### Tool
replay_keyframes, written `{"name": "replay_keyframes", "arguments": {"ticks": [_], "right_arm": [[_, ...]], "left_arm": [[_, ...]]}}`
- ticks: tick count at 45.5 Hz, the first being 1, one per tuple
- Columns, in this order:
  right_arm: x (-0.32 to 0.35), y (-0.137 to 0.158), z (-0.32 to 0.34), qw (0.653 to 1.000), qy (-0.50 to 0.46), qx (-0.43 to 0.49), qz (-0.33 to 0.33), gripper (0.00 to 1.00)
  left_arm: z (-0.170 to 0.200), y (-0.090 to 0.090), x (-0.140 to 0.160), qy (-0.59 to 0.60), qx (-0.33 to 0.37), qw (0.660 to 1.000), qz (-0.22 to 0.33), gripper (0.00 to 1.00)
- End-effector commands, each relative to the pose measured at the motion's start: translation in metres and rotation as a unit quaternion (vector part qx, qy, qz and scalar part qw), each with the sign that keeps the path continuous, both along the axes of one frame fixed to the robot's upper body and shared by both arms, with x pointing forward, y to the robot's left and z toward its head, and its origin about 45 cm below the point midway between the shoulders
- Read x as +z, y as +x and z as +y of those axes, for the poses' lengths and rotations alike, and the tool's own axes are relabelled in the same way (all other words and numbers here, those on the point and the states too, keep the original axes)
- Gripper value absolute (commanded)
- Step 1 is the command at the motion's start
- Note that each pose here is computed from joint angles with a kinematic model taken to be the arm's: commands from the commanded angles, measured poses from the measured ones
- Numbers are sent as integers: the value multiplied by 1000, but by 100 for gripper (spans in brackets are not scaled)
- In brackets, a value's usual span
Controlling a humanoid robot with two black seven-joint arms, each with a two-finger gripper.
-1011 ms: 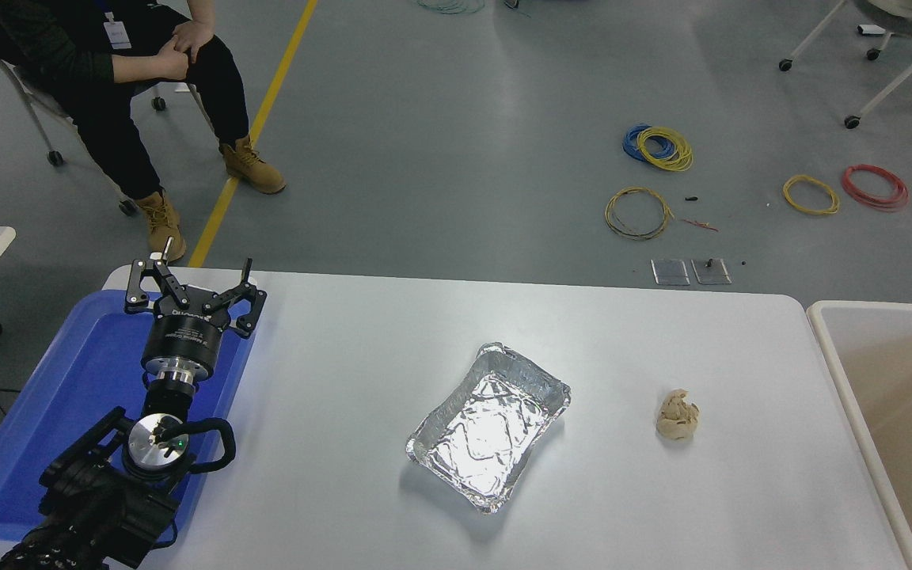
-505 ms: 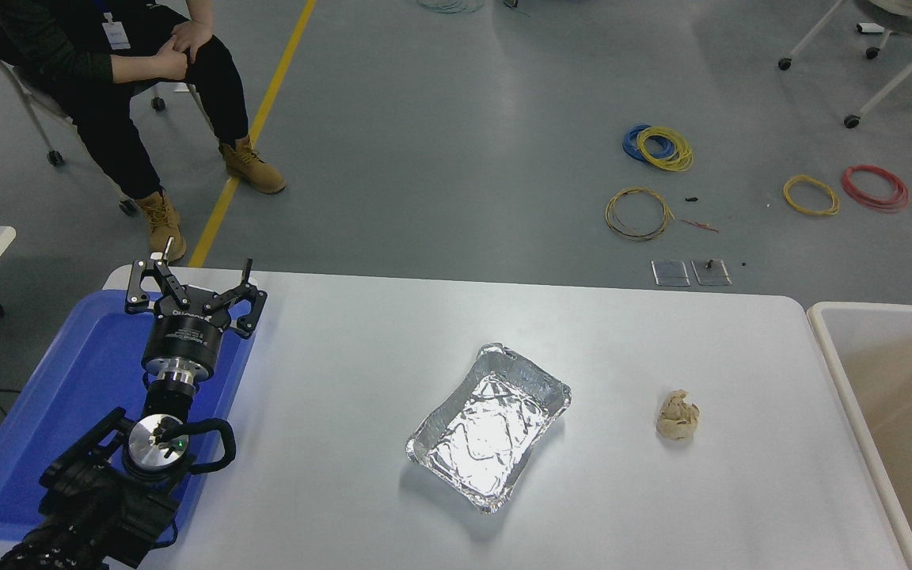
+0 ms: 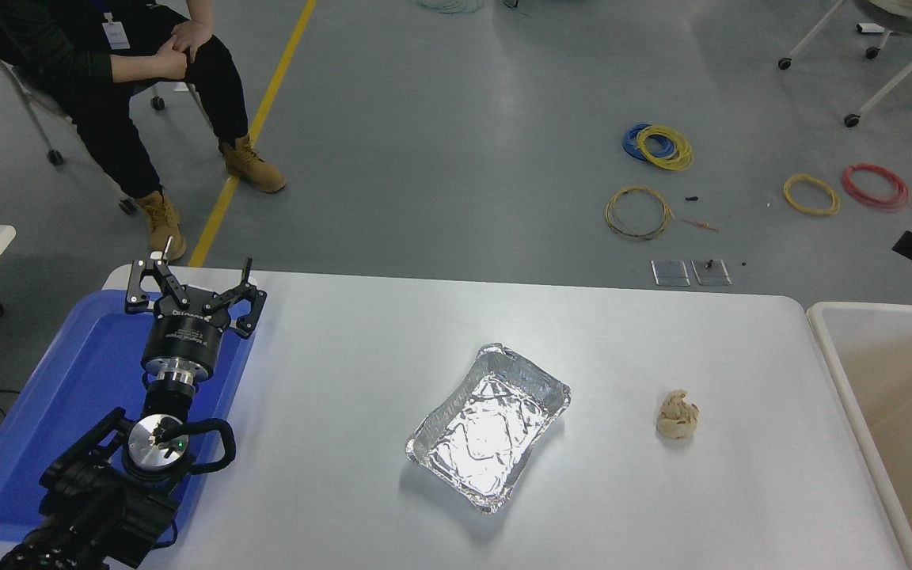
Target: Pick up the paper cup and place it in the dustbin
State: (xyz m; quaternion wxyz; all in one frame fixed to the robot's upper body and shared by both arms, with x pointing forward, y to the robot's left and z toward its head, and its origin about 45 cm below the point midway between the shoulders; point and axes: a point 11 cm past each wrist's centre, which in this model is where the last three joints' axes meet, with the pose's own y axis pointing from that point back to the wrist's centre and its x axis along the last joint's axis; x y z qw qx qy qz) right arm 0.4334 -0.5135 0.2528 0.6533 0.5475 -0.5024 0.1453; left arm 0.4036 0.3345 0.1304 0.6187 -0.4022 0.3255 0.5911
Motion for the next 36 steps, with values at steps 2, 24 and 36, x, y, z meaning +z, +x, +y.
{"name": "replay_keyframes", "arguments": {"ticks": [2,24,36], "right_arm": [[49,30,62,996,37,74,35,100],[67,13,143,962,106,170,185,100],[73,-20,173,934,101,206,275,100]], "left_arm": [[0,0,0,1,0,1000,0,100],[0,0,0,0,0,1000,0,100],[0,0,0,0,0,1000,0,100]]}}
